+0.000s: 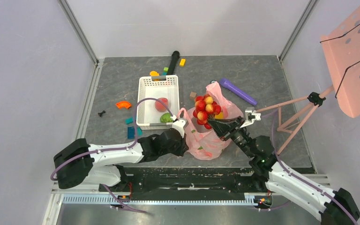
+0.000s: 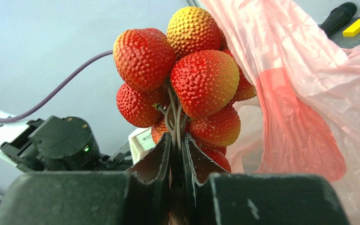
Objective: Take the fake fruits out of the plastic bag
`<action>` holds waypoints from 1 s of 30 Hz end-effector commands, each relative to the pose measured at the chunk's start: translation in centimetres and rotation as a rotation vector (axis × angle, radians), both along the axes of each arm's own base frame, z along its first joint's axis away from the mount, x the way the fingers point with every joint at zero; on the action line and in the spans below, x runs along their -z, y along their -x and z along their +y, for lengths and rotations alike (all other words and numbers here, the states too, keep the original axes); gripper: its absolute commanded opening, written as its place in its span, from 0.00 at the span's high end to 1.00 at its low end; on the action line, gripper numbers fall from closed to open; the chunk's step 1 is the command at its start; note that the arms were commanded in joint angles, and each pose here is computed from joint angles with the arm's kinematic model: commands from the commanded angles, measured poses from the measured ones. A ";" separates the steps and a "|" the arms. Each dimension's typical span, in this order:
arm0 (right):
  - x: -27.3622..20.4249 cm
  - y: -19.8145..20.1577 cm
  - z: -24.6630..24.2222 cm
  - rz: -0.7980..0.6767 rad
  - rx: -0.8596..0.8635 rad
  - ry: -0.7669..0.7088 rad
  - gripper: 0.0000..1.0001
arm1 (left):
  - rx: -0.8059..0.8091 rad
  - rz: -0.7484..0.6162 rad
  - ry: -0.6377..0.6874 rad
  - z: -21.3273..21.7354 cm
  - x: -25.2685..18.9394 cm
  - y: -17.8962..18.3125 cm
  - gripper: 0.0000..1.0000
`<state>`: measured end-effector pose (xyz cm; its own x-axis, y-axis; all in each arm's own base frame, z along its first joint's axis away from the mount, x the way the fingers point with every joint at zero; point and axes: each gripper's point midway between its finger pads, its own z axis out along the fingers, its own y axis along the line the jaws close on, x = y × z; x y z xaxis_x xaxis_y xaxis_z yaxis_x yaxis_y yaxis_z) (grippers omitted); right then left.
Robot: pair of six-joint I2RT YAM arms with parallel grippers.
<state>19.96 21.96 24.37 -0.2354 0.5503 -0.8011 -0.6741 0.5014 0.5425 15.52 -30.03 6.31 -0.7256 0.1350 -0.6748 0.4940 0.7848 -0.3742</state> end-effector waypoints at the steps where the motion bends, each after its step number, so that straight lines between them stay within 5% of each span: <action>1: -6.7 -1.1 0.1 -0.188 0.048 -0.104 0.91 | -0.010 -0.026 0.074 -0.7 -1.7 -0.3 0.98; 9: -8.4 -4.5 5.7 -0.255 -0.037 0.029 0.90 | -0.017 -0.043 0.084 -0.2 -2.4 -0.3 0.98; 11: -8.3 -5.4 6.4 -0.250 -0.029 0.040 0.90 | -0.027 -0.057 0.093 0.2 -2.8 -0.3 0.92; 17: -7.5 -6.4 6.8 -0.183 -0.012 0.002 0.94 | -0.113 -0.160 0.174 2.2 -5.5 -1.4 0.04; 21: -6.9 -6.3 5.2 -0.143 0.049 -0.039 0.94 | -0.127 -0.266 0.243 3.0 -7.7 -2.0 0.00; 30: -7.6 -5.3 5.3 -0.034 -0.009 -0.095 0.95 | -0.119 -0.358 0.150 2.5 -7.1 -3.8 0.00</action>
<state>25.87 27.44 28.48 -0.2013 0.5421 -0.8158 -0.6842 0.5182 0.5131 17.60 -27.12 11.98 -0.5407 -0.0594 -0.8391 0.5040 0.7758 -0.3796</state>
